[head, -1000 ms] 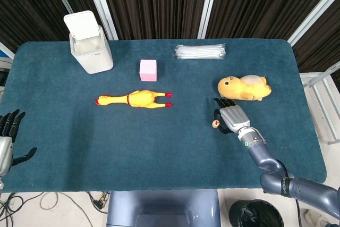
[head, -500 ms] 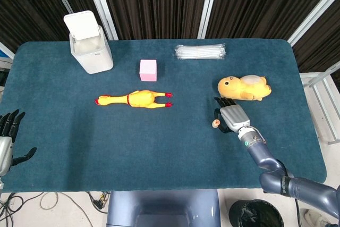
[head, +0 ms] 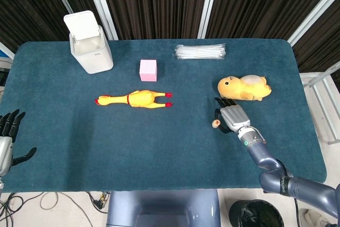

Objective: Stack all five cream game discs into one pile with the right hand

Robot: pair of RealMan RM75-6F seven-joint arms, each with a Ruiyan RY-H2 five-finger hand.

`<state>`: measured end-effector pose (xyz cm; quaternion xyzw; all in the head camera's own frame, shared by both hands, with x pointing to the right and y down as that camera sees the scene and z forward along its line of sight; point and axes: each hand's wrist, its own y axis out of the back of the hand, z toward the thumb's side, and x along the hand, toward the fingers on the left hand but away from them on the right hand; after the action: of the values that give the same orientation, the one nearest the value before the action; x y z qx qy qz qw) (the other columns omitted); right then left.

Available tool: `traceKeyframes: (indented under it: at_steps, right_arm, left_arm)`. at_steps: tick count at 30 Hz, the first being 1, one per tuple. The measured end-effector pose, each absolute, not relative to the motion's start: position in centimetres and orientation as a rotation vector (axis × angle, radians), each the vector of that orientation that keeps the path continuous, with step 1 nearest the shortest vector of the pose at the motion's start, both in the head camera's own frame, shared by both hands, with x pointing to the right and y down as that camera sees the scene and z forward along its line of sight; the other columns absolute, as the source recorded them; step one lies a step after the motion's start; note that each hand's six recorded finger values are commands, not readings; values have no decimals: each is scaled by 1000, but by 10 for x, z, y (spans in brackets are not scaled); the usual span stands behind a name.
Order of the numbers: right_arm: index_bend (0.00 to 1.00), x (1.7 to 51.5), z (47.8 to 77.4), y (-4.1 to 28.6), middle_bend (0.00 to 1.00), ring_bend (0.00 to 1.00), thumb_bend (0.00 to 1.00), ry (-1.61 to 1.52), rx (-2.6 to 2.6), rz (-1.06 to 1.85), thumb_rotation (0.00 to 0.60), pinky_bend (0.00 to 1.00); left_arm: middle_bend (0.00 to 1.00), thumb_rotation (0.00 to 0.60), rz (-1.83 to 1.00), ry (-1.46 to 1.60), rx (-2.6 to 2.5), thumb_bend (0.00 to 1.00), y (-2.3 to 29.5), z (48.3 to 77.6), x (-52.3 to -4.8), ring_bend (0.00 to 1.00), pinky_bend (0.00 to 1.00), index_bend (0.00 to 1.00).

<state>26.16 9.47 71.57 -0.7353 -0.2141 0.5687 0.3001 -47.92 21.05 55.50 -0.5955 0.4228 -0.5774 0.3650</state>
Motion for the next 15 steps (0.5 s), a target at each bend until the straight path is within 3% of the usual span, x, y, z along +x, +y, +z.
traceKeyframes:
  at_steps: [15]
  right_arm:
    - [393, 262, 713, 93, 0, 0, 430, -576, -1951, 1506, 600, 86]
  left_arm:
    - [0, 600, -1485, 1088, -1532, 169, 210, 555, -479, 0, 57, 57]
